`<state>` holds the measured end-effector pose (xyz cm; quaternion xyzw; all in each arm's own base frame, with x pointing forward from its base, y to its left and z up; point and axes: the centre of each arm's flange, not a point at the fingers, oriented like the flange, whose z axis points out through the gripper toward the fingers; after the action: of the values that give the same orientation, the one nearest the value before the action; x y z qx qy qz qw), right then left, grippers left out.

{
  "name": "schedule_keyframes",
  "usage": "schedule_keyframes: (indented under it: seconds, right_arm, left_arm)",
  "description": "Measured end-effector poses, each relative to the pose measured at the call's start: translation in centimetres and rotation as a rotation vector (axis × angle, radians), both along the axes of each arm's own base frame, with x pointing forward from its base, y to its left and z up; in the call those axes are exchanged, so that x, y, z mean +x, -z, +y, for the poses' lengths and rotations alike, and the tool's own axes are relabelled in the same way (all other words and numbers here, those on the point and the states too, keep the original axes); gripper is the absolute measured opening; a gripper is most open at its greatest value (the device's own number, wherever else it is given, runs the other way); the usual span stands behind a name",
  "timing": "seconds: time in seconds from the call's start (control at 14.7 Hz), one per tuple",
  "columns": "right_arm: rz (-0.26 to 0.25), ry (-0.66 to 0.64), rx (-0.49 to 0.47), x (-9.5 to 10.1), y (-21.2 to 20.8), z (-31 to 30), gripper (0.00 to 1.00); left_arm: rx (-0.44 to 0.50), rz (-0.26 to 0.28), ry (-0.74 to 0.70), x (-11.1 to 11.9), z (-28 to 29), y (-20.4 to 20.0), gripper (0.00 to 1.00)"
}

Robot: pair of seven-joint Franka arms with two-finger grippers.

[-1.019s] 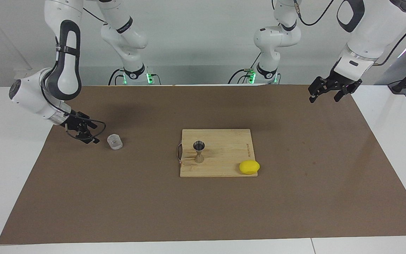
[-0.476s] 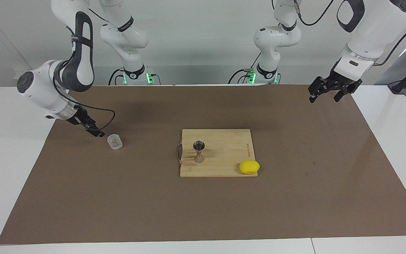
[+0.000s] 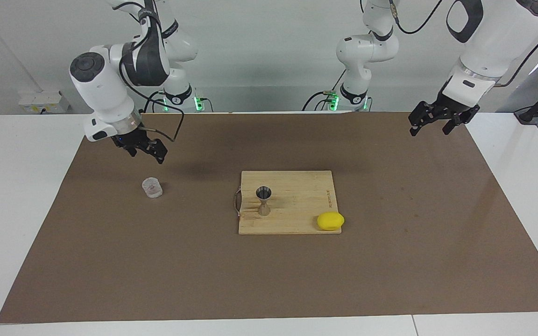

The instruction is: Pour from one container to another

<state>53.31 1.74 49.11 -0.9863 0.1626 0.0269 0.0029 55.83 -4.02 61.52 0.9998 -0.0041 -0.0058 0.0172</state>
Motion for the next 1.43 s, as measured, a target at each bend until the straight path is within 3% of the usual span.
schedule_keyframes:
  seconds: [0.2, 0.41, 0.88, 1.43]
  right_arm:
    - [-0.042, -0.007, -0.01, 0.7, -7.0, -0.3, 1.0]
    - [-0.045, -0.027, -0.009, 0.6, -10.9, -0.3, 1.0]
    - [-0.015, -0.161, -0.003, 0.3, -11.5, -0.5, 1.0]
    - [0.022, -0.167, -0.016, 0.0, -11.1, -0.5, 1.0]
  left_arm:
    - [0.0, 0.0, 0.0, 0.0, 0.0, 0.0, 1.0]
    - [0.0, 0.0, 0.0, 0.0, 0.0, 0.0, 1.0]
    - [0.0, 0.0, 0.0, 0.0, 0.0, 0.0, 1.0]
    - [0.0, 0.0, 0.0, 0.0, 0.0, 0.0, 1.0]
